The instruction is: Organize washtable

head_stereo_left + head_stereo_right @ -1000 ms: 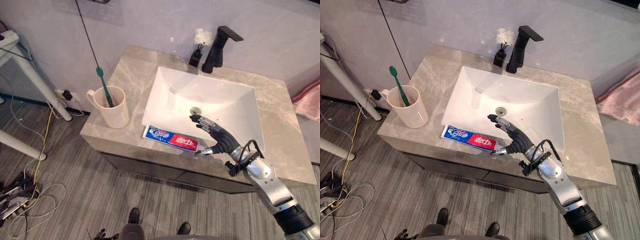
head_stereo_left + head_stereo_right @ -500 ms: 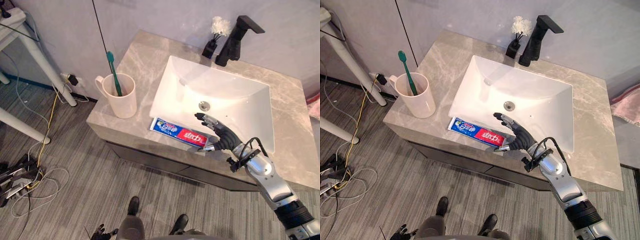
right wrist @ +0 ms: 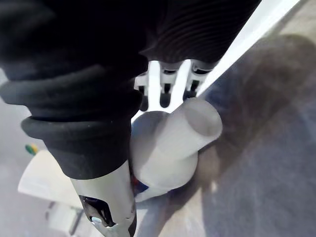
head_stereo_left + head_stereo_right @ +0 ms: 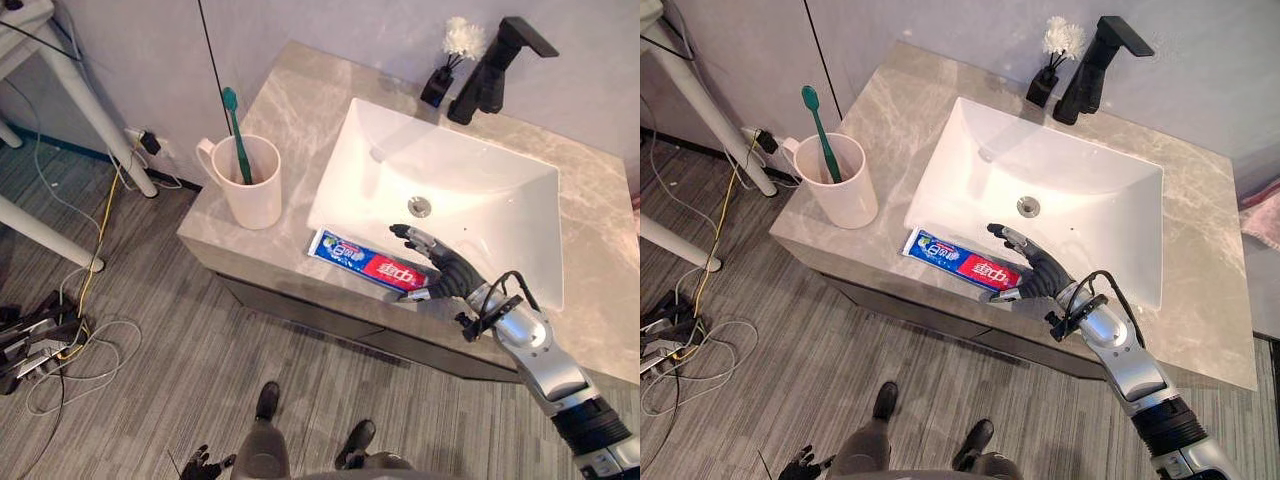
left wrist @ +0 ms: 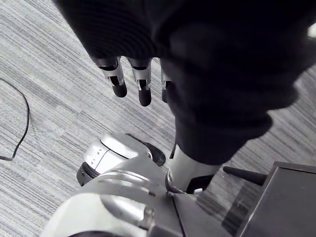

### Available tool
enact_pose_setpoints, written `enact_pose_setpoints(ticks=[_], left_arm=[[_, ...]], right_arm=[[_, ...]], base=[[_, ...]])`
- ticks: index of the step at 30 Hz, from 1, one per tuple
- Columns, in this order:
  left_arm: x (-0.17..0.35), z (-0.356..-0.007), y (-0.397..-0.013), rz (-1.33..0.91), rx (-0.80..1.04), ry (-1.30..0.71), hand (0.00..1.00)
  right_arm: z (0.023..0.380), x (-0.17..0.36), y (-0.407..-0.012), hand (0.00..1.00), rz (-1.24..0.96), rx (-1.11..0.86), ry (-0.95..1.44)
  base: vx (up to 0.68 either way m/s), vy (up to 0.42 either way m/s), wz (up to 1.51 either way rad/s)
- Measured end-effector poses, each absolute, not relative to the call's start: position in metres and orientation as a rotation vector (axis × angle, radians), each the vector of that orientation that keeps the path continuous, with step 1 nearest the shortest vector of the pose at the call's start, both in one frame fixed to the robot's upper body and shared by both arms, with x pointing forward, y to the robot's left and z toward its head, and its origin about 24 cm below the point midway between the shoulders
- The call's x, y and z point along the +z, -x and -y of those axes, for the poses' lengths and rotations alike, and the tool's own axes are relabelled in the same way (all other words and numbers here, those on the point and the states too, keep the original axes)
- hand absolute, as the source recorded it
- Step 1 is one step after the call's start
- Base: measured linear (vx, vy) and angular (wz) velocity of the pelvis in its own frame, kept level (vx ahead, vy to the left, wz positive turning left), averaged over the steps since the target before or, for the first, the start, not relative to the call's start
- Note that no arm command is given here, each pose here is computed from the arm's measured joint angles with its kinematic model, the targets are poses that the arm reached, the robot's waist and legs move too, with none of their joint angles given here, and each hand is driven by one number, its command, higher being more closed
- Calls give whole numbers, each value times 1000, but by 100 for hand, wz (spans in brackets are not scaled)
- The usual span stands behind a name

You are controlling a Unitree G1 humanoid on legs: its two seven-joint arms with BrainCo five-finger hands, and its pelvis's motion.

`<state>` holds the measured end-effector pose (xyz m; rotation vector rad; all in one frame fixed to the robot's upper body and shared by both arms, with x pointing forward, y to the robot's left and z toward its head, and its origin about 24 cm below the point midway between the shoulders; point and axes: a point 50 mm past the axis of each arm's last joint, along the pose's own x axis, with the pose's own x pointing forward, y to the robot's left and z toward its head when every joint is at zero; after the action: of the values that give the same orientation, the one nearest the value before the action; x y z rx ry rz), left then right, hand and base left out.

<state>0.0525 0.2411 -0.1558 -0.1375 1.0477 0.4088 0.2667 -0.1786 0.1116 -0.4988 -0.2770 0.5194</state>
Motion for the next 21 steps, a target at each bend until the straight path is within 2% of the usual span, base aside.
enact_pose_setpoints(ticks=[9, 15, 16, 21], left_arm=[[-154, -244, -60, -1025, 413, 141, 0], [-152, -245, -68, -1008, 410, 126, 0], [-152, -245, -69, -1004, 414, 121, 0], [-152, -246, -70, -996, 425, 134, 0]], right_arm=[[180, 115, -267, 0, 289, 524, 545], [184, 117, -266, 0, 301, 516, 694], [185, 117, -265, 100, 299, 520, 733], [189, 115, -259, 100, 300, 516, 821]], base=[[0, 0, 0], [-1, 2, 1], [2, 11, 3], [12, 11, 4]])
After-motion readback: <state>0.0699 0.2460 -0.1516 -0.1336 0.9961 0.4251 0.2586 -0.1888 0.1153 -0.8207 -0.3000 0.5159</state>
